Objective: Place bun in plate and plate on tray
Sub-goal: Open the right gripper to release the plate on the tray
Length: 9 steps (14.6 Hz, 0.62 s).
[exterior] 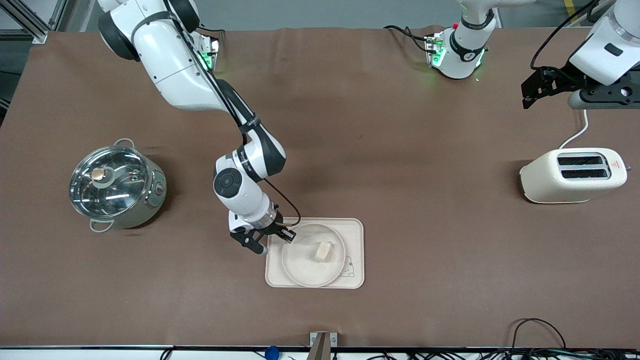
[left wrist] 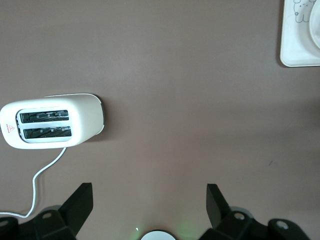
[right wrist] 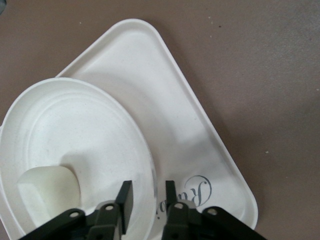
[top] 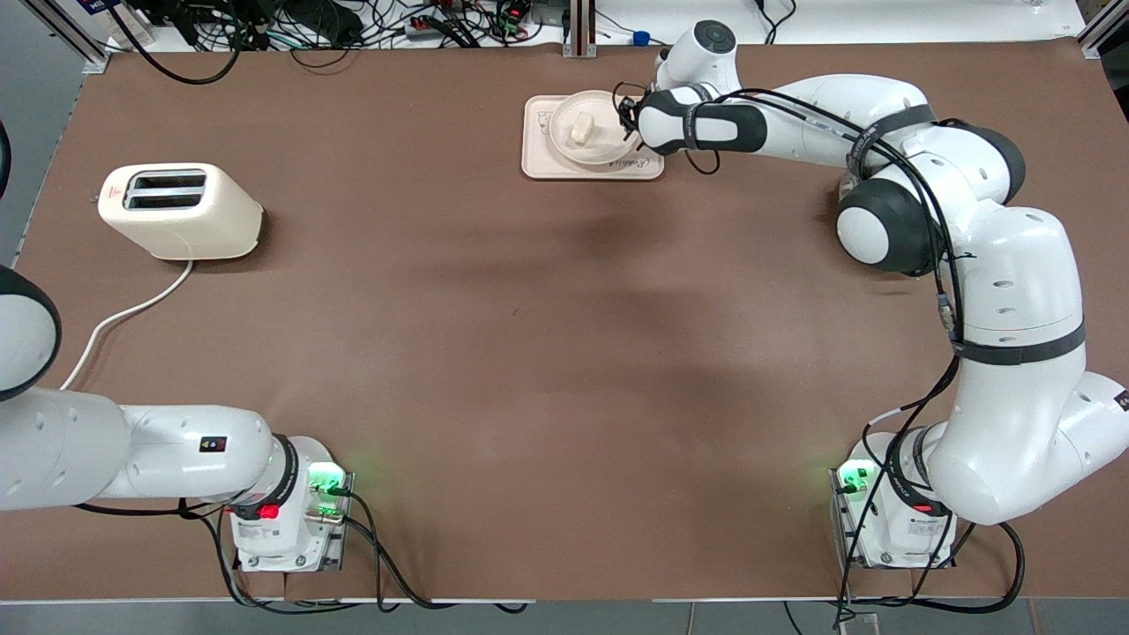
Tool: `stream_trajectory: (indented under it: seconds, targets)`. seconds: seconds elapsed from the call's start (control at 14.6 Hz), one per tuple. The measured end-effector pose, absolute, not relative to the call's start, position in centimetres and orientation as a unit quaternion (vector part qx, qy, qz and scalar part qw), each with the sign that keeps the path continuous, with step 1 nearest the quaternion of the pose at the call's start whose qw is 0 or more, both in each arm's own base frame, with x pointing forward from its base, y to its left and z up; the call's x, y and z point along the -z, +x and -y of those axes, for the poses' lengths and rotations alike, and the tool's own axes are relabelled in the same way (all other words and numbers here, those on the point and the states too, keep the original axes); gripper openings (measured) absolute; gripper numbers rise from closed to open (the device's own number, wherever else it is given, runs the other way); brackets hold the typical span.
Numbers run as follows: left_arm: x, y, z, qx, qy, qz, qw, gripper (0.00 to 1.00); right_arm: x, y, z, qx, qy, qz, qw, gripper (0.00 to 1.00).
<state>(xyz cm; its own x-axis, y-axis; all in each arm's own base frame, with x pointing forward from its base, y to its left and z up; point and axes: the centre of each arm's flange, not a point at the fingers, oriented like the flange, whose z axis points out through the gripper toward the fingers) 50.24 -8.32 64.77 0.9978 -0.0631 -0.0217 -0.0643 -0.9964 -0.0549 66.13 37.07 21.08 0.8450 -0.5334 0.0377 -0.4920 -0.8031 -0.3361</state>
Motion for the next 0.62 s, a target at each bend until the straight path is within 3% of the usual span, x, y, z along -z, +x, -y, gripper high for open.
stream_trajectory:
  seconds: [0.34, 0.41, 0.62]
  targets:
    - [-64.6, 50.5, 8.4, -0.007, -0.999, -0.032, 0.027, 1.00, -25.8, 67.0, -37.0, 0.086, -0.943, -0.269, 0.176, 0.93]
    - [-64.6, 50.5, 8.4, -0.008, -0.999, -0.032, 0.027, 1.00, -27.6, 67.1, -36.5, 0.088, -0.943, -0.270, 0.175, 1.00]
    - [-64.5, 50.5, 8.4, -0.008, -0.999, -0.032, 0.027, 1.00, -35.3, 66.9, -32.5, 0.076, -0.951, -0.262, 0.149, 1.00]
